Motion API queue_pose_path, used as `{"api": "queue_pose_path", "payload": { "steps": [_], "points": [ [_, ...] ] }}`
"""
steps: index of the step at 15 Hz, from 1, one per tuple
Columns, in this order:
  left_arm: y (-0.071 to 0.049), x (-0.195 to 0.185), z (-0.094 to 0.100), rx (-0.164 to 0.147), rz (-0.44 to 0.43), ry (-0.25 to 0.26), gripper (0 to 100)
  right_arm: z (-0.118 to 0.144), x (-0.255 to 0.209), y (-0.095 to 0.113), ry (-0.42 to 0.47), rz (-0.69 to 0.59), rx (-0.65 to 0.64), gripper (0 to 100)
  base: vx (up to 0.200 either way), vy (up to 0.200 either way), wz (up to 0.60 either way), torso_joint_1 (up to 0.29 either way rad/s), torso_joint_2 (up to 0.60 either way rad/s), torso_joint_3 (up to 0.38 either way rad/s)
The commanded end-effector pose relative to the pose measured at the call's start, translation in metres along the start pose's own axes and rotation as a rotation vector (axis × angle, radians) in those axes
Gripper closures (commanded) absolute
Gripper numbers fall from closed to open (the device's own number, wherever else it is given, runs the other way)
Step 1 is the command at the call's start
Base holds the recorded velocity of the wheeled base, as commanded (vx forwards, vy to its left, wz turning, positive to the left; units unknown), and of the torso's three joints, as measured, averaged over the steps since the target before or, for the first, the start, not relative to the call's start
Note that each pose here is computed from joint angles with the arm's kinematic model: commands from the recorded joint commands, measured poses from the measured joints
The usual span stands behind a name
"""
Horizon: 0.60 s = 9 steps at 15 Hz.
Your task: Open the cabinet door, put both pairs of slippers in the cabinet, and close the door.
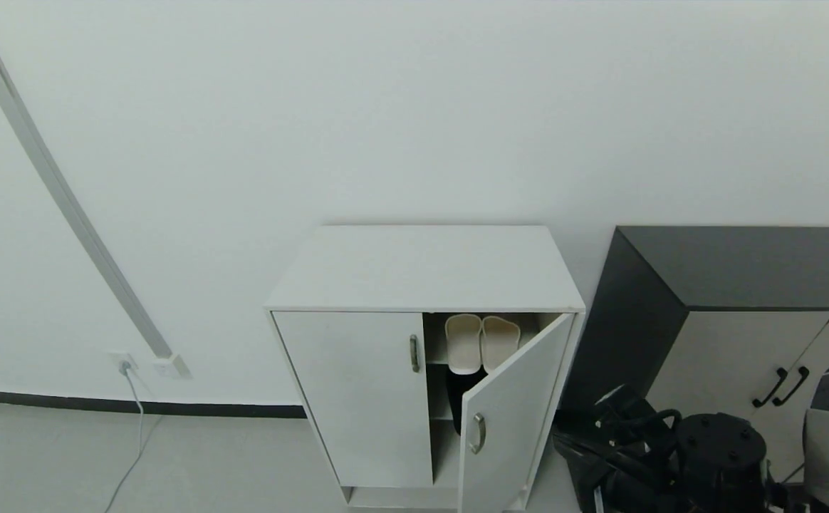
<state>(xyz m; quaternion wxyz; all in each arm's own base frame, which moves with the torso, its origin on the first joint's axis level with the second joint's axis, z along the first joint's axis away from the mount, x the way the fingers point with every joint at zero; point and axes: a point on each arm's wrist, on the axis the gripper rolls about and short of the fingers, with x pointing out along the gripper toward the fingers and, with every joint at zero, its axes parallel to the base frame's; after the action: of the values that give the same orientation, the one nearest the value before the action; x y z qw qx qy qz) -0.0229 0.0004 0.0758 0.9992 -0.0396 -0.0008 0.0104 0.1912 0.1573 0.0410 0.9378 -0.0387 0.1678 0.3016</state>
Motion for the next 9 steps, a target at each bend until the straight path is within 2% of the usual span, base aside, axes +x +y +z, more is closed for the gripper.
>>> {"api": "queue_pose_path", "payload": {
  "steps": [1, 9],
  "points": [
    [0.000, 0.000, 0.000, -0.001, 0.002, -0.001, 100, -0.009, 0.006, 0.000, 0.041, 0.009, 0.001, 100, 0.000, 0.000, 0.00, 0.000, 0.00, 0.000],
    [0.000, 0.000, 0.000, -0.001, 0.002, -0.001, 100, -0.011, 0.065, -0.006, -0.022, -0.012, 0.017, 100, 0.000, 0.000, 0.00, 0.000, 0.00, 0.000]
  ]
}}
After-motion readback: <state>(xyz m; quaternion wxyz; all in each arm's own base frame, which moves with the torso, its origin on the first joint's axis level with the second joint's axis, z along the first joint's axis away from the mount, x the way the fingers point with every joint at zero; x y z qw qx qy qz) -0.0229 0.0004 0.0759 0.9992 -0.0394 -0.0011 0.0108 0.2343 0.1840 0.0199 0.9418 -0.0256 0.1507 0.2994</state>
